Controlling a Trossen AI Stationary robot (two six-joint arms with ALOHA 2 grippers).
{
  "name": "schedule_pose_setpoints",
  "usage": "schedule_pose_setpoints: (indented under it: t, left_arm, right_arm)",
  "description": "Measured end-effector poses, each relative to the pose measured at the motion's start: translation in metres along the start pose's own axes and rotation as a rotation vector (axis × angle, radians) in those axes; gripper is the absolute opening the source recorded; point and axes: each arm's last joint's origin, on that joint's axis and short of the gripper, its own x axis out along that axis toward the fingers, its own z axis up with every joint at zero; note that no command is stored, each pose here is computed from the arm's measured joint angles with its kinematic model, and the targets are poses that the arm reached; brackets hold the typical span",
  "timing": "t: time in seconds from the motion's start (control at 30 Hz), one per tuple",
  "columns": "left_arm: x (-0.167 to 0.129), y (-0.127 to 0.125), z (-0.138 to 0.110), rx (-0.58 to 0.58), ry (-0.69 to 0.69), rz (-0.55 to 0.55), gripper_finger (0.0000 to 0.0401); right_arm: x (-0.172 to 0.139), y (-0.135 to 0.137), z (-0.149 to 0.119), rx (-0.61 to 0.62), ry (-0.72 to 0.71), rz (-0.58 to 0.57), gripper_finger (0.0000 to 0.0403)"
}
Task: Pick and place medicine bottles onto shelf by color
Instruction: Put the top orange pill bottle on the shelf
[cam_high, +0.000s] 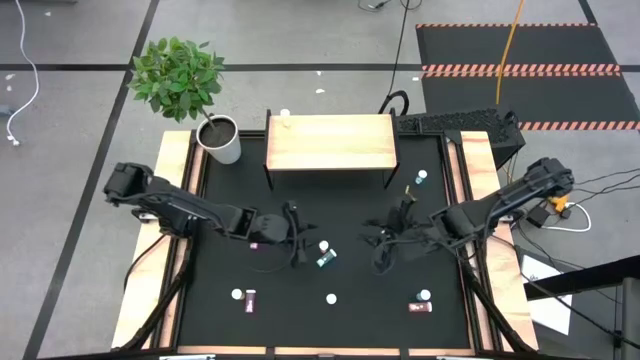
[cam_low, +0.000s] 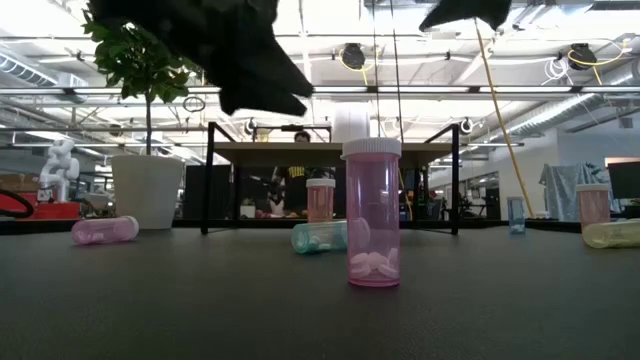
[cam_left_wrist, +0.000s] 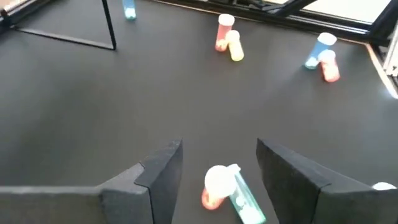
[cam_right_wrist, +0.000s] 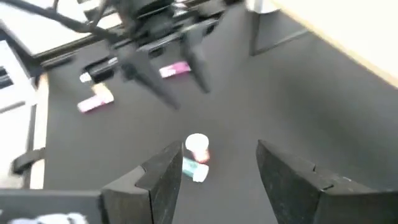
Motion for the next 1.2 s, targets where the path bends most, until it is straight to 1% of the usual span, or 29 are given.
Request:
schedule_pose_setpoints:
  t: [0.1, 0.2, 0.3, 0.4, 0.5, 0.6, 0.77, 0.97, 1.2]
  left_arm:
    - [0.013, -0.001, -0.007, -0.006, -0.002, 0.001, 0.0232]
    - [0.024, -0.002, -0.013, -0.012, -0.009, -0.001, 0.0261]
    - [0.031, -0.002, -0.019, -0.012, 0.002, 0.001, 0.0286]
    - [0.035, -0.002, -0.023, -0.007, 0.012, 0.004, 0.0302]
    - [0.039, -0.002, -0.028, 0.014, 0.031, 0.008, 0.0307]
    - [0.044, -0.003, -0.035, 0.061, 0.057, -0.005, 0.0303]
    - [0.053, -0.004, -0.047, 0.117, 0.095, -0.008, 0.0284]
    - [0.056, -0.004, -0.045, 0.107, 0.06, -0.015, 0.0253]
    - [0.058, 0.002, -0.045, 0.104, 0.066, 0.0, 0.021]
  right_arm:
    - [-0.004, -0.007, -0.008, 0.067, -0.058, 0.051, 0.0199]
    - [-0.007, -0.015, -0.018, 0.109, -0.095, 0.092, 0.0199]
    - [-0.01, -0.024, -0.028, 0.132, -0.105, 0.103, 0.0199]
    - [-0.013, -0.031, -0.033, 0.151, -0.113, 0.114, 0.0199]
    - [-0.015, -0.036, -0.035, 0.153, -0.116, 0.117, 0.0199]
    - [-0.017, -0.038, -0.035, 0.134, -0.121, 0.117, 0.0199]
    - [-0.018, -0.04, -0.033, 0.11, -0.134, 0.108, 0.0199]
    - [-0.018, -0.04, -0.034, 0.106, -0.133, 0.106, 0.0199]
    - [-0.018, -0.04, -0.034, 0.106, -0.133, 0.107, 0.0199]
